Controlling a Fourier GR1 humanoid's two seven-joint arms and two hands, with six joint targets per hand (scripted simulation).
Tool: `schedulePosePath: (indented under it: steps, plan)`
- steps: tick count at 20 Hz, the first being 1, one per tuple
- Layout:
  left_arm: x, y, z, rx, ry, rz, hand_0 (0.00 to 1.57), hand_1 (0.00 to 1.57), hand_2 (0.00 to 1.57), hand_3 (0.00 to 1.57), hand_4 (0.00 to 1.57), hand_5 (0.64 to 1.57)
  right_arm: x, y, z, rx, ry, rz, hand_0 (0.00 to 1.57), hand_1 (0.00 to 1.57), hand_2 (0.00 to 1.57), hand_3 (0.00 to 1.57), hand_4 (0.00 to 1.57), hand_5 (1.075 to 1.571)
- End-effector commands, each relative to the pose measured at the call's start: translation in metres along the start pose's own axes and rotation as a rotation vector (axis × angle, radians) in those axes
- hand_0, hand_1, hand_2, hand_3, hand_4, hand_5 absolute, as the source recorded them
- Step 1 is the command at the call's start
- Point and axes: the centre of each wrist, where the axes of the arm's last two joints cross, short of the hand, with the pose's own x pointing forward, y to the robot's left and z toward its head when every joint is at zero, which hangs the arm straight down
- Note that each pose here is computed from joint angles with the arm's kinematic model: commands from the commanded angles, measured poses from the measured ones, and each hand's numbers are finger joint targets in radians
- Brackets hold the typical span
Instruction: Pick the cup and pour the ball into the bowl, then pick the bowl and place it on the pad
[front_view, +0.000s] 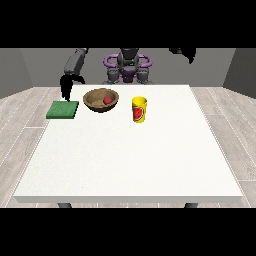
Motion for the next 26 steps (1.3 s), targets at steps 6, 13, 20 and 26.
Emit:
schedulePosePath:
  steps: [6, 13, 20, 26]
  plan:
    - [0.024, 0.165, 0.003, -0.014, -0.079, 0.098, 0.00, 0.00, 0.00, 0.00, 0.31, 1.508, -0.028, 0.045, 0.002, 0.000, -0.056, -0.046, 0.00, 0.00, 0.00, 0.00, 0.00, 1.568]
    - [0.032, 0.199, 0.012, 0.030, -0.068, 0.094, 0.00, 0.00, 0.00, 0.00, 0.28, 1.509, -0.048, 0.061, -0.028, 0.042, 0.000, -0.046, 0.00, 0.00, 0.00, 0.00, 0.00, 1.569]
    - [0.036, 0.234, 0.028, 0.076, -0.074, 0.089, 0.00, 0.00, 0.00, 0.00, 0.24, 1.494, -0.071, 0.069, -0.016, 0.043, 0.036, -0.018, 0.00, 0.00, 0.00, 0.00, 0.00, 1.571]
    - [0.048, 0.237, 0.026, 0.065, -0.084, 0.076, 0.00, 0.00, 0.00, 0.00, 0.21, 1.506, -0.086, 0.082, -0.014, -0.024, 0.142, -0.094, 0.58, 0.58, 0.00, 0.00, 0.40, 1.531]
